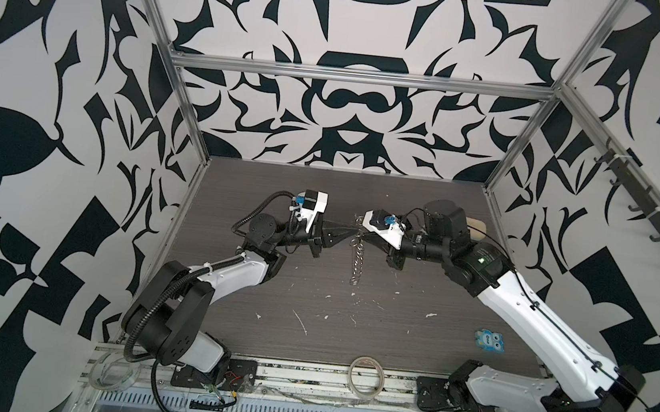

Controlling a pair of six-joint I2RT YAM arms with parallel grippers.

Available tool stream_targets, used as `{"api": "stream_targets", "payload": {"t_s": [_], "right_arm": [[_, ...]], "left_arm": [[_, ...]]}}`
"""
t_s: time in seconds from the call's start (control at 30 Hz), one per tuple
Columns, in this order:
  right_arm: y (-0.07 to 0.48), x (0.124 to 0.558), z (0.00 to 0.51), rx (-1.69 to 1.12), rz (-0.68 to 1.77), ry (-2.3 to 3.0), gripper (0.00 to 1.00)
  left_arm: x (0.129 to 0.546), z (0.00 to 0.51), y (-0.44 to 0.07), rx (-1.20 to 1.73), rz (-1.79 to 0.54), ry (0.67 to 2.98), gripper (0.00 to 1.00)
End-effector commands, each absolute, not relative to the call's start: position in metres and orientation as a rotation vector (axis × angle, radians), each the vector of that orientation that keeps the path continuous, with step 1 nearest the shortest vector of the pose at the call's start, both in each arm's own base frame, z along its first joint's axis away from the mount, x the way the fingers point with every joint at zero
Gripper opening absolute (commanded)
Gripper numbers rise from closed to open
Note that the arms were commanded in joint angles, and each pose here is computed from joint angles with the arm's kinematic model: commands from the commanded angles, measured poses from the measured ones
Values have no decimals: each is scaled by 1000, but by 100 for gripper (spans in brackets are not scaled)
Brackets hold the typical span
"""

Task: Remove the keys from the keyring

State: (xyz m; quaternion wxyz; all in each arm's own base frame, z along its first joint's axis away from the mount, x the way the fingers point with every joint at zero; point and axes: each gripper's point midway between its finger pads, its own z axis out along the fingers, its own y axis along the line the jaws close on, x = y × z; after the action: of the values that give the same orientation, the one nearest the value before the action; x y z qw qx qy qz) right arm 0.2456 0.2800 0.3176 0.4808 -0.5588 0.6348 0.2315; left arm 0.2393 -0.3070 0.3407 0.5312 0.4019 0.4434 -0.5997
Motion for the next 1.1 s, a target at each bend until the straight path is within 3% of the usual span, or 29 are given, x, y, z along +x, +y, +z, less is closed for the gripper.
{"api": "stream_targets", "payload": {"t_s": [0.0,0.57,1.07], "right_arm": [[283,243,329,-1343,607,1530,0],[304,249,360,-1177,770,1428,0],[339,233,398,-1253,888,1348,0]], "left_arm": [[243,361,-297,895,-1342,961,0],[249,400,-316,641,-1136,846,0],[272,441,-337,521,-1066,767,0]]}}
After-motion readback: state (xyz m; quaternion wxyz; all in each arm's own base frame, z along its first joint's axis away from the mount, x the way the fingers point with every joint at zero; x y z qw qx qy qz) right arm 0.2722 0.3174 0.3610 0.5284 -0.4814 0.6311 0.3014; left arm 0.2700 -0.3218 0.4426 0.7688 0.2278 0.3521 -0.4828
